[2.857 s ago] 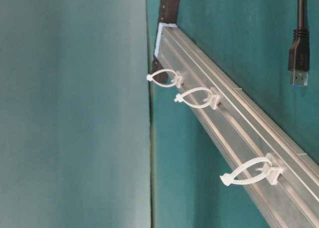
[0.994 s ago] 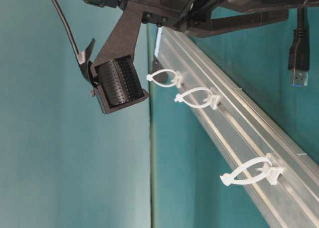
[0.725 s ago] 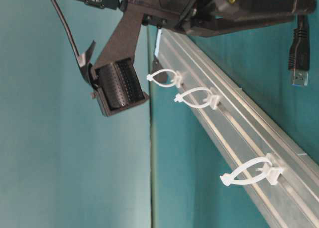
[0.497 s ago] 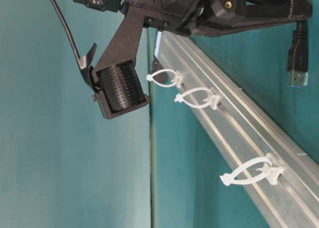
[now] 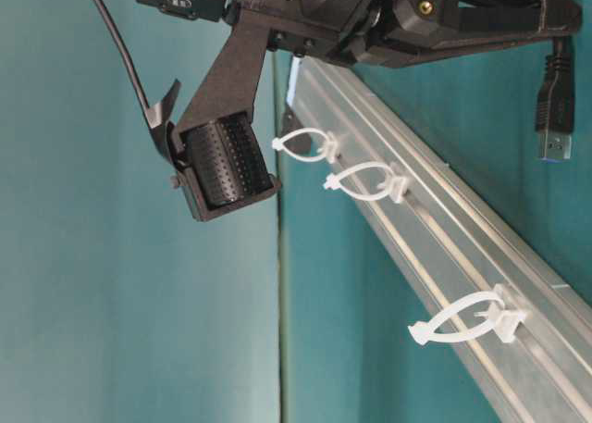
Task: Pass the USB cable through three rings with both arms.
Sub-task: 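Lift the cable with the right gripper and carry it toward the hub end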
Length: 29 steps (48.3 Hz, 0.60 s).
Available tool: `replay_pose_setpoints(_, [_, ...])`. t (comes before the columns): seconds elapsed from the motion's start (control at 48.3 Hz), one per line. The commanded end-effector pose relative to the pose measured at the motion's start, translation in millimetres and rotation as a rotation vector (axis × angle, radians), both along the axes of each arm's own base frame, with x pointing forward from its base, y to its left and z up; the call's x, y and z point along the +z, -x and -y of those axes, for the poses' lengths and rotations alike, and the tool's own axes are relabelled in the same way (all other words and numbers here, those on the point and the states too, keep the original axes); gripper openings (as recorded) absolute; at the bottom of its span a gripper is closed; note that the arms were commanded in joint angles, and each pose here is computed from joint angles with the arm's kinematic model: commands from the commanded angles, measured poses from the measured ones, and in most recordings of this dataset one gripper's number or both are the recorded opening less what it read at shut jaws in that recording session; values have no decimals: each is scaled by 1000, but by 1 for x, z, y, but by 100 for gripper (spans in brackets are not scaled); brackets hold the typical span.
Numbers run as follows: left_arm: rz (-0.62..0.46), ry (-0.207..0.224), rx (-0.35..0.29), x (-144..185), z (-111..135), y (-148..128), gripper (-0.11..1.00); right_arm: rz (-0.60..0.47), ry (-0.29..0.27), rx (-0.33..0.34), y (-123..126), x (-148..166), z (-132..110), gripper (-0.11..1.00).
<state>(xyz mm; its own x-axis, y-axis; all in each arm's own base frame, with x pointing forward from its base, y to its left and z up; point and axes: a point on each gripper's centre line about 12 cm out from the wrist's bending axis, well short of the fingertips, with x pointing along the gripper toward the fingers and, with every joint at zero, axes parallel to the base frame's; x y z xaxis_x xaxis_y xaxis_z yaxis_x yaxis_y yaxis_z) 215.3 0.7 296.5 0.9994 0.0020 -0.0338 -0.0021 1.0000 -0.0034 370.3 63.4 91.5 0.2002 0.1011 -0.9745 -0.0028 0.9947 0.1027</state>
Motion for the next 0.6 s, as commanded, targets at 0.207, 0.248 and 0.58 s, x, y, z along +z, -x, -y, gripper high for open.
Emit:
replay_pose_setpoints(0.207, [3,3,-2,4,0,0,-1,37,-7,35,0,48,7,10])
replay_pose_setpoints(0.248, [2,5,-3,4,1,0,-1,39,-5,47,1,58,11,10])
replay_pose_setpoints(0.58, [6,18,-1,5,0,0,-1,26,13,100,17,131,50,10])
